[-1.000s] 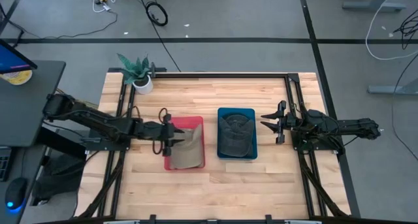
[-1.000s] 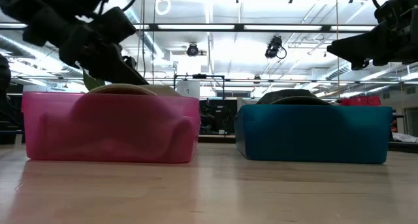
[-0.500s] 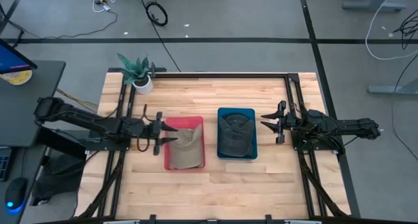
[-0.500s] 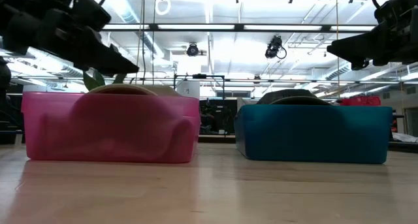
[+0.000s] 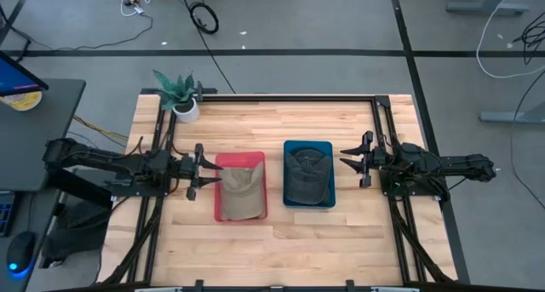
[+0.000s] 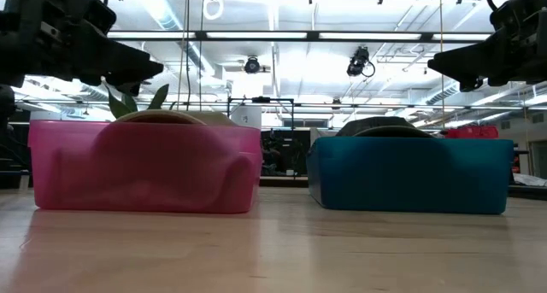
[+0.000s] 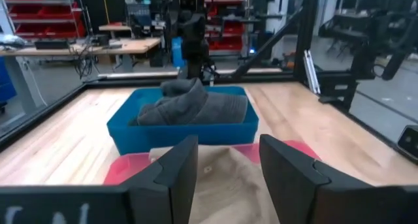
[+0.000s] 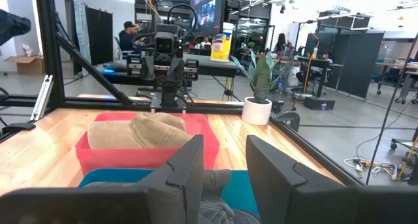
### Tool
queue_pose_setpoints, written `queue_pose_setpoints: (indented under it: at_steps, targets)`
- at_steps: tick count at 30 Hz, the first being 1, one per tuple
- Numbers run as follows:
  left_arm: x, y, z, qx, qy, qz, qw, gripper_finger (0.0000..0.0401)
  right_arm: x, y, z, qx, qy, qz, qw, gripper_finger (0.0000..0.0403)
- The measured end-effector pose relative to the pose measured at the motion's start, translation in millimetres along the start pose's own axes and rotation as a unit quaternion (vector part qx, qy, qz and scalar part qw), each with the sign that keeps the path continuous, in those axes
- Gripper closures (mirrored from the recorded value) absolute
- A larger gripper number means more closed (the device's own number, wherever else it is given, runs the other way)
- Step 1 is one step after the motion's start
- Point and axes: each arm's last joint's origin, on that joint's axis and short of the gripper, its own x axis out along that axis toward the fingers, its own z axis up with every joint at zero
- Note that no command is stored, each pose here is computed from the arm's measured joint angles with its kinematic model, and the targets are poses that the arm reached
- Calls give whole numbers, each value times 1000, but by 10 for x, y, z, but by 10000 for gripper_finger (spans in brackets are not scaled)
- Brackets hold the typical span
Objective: Pick & Place hat
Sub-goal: Return to Home Position
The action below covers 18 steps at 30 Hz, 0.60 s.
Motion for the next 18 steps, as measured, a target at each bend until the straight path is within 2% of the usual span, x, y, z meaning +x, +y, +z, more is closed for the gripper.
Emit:
queue_pose_setpoints:
  at_steps: [18]
  targets:
    - [-165,22,50,-1,-31,2,1000,231,0,0,0,0,0,0,1000,285]
